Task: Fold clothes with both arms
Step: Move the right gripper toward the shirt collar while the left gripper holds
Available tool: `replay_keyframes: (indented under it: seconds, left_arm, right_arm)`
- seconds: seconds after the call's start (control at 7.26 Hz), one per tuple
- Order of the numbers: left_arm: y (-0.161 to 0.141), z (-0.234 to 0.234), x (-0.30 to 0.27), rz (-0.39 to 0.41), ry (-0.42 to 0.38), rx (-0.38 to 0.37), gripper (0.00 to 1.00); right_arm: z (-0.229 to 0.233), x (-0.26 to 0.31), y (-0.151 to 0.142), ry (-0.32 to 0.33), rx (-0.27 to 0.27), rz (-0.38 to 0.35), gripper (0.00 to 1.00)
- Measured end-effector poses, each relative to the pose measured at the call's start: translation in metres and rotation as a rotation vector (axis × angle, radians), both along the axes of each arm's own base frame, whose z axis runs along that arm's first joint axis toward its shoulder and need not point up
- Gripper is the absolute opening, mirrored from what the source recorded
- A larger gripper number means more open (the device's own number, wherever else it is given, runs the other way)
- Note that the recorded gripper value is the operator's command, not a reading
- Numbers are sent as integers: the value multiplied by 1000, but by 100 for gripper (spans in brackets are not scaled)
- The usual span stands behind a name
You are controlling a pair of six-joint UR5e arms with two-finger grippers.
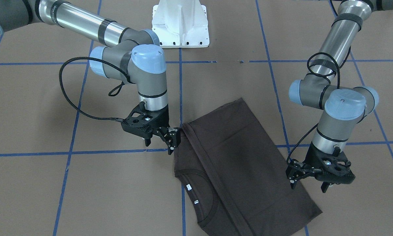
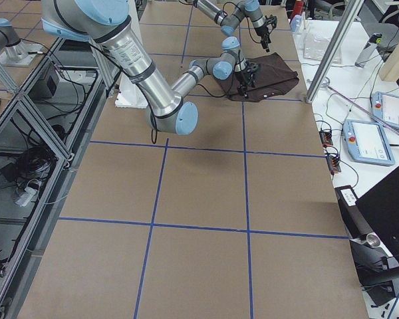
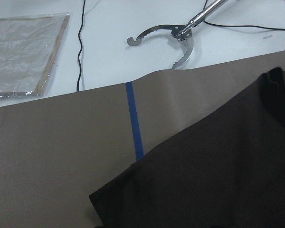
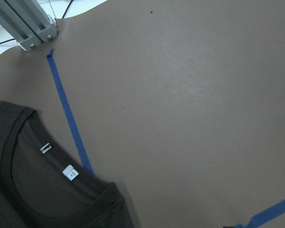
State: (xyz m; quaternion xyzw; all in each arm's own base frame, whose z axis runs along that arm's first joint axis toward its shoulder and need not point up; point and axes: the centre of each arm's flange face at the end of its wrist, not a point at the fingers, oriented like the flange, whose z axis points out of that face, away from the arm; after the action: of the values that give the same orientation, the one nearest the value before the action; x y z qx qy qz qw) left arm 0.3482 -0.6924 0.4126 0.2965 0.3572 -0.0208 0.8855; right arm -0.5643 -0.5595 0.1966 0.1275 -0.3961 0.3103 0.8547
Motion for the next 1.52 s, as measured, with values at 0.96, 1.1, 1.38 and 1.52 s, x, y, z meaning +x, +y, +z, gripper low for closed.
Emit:
replay_keyframes:
  seconds: [0.96, 1.1, 1.38, 1.52]
  left_arm:
    - [7, 3, 8, 14, 3, -3, 100]
    - [7, 4, 8, 14, 2, -4, 100]
    - [8, 4, 8, 14, 2, -5, 100]
    - [8, 6, 7, 14, 0, -6, 100]
  right_arm:
    - [13, -79, 5, 48, 40, -17, 69]
    - [19, -82, 5, 62, 39, -14, 67]
    - [19, -88, 4, 69, 44, -11, 66]
    - [20, -92, 1, 67, 51, -12, 66]
